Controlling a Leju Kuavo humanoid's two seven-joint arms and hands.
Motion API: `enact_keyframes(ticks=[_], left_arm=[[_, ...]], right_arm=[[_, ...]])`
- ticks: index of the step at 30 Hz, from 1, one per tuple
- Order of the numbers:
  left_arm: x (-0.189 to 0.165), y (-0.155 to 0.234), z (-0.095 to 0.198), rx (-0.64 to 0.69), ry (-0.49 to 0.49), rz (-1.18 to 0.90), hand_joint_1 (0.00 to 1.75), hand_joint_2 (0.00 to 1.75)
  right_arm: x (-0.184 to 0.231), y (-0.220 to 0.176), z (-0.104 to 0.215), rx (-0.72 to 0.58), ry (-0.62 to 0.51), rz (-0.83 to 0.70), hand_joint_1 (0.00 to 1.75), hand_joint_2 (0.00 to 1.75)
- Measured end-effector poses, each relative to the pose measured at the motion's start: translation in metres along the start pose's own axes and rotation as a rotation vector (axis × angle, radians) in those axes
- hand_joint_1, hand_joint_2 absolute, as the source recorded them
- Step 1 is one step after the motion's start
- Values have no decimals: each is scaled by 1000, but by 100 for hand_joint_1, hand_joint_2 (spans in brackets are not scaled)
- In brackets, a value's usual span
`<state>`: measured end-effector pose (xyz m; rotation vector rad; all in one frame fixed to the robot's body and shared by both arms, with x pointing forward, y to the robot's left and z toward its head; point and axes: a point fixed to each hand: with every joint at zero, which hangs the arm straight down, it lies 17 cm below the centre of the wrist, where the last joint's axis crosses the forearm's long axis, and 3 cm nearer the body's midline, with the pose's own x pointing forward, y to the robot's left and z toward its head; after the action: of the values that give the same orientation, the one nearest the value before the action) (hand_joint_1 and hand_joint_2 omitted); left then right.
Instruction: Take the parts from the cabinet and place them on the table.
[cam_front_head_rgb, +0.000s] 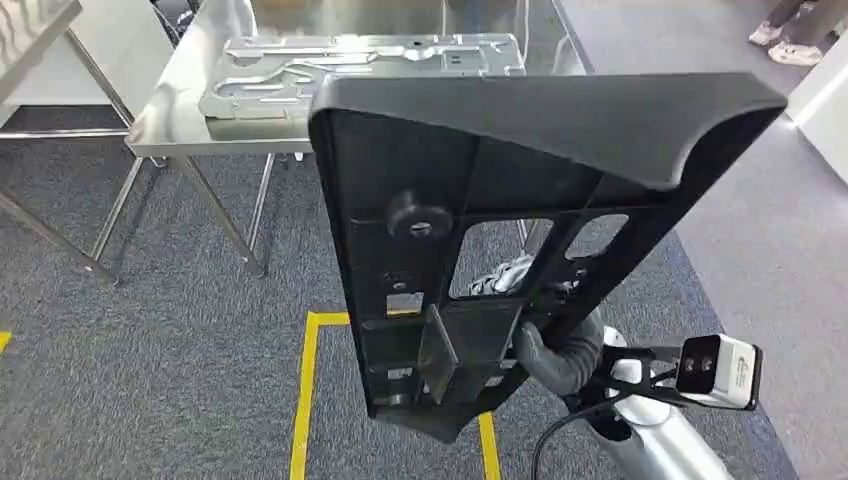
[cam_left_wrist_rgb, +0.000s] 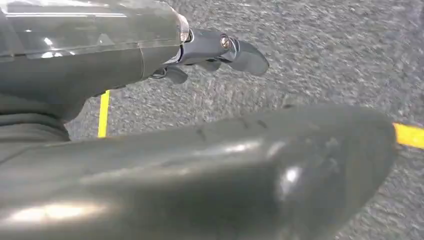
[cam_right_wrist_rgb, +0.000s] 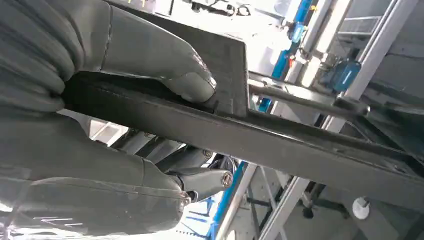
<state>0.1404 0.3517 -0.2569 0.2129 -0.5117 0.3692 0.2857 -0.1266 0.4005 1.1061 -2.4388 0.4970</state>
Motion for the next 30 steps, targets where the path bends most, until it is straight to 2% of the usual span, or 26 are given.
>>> enact_keyframes(ticks=[19,30], left_arm=[[3,9,-1,11,-13,-4,0,0],[3,7,-1,2,-16,-1,0,0]], right_arm=[[3,-2,-8,-5,-23,-6,164,175],[-2,1,-1,-11,-10,-7,164,175]])
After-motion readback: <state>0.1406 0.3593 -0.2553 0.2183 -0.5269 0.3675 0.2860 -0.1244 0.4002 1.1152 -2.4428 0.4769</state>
